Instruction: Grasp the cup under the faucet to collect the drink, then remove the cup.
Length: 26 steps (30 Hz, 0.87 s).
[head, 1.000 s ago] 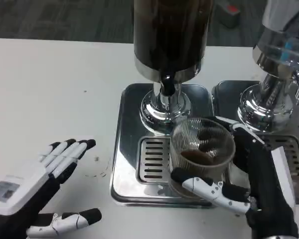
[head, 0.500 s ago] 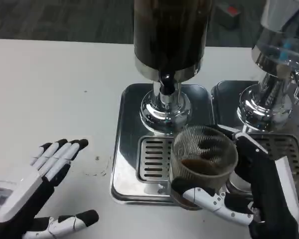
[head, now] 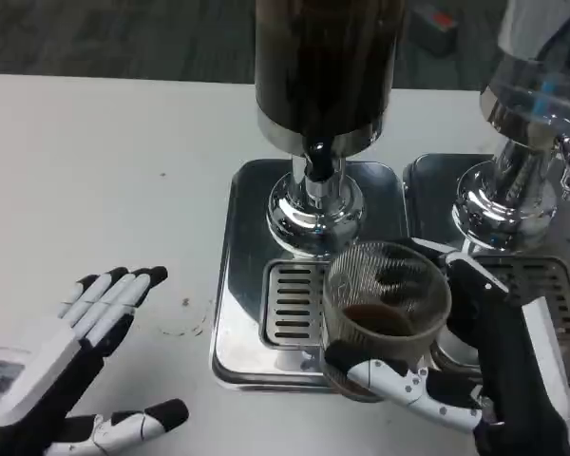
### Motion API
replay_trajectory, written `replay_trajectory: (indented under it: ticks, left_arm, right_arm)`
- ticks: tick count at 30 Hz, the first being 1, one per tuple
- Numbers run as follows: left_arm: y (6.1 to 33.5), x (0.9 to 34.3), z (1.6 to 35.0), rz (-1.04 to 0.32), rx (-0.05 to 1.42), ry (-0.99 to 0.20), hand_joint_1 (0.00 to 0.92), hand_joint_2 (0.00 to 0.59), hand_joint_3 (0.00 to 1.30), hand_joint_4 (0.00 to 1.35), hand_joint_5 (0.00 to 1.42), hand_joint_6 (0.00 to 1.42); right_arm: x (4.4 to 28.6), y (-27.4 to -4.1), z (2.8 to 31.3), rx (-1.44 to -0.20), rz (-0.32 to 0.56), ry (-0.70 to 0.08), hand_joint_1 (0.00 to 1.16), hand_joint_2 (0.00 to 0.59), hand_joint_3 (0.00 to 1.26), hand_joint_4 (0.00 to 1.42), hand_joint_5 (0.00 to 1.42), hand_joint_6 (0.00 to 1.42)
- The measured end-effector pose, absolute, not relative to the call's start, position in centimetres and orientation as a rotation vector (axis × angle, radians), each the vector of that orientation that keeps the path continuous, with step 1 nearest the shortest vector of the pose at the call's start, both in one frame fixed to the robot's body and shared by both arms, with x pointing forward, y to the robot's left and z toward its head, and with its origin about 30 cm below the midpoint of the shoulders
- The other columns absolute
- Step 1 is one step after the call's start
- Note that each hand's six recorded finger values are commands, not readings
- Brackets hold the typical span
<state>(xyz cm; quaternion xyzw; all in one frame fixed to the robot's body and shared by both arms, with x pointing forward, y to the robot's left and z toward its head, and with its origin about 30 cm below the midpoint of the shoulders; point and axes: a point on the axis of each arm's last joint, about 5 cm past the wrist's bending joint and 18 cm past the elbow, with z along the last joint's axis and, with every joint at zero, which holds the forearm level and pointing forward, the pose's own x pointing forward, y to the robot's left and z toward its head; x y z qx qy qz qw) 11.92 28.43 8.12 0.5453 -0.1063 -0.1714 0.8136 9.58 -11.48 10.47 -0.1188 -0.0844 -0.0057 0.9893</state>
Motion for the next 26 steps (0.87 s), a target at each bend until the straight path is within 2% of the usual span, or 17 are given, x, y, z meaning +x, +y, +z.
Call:
replay_trajectory:
  ticks: [26]
  left_arm:
    - [28.18, 11.98, 8.18, -0.383, 1.161, -0.234, 0.000, 0.150, 0.00, 0.00, 0.00, 0.00]
  right_arm:
    - [9.76, -11.44, 10.57, -0.241, -0.009, -0.179, 1.02, 0.184, 0.51, 0.66, 0.85, 1.18]
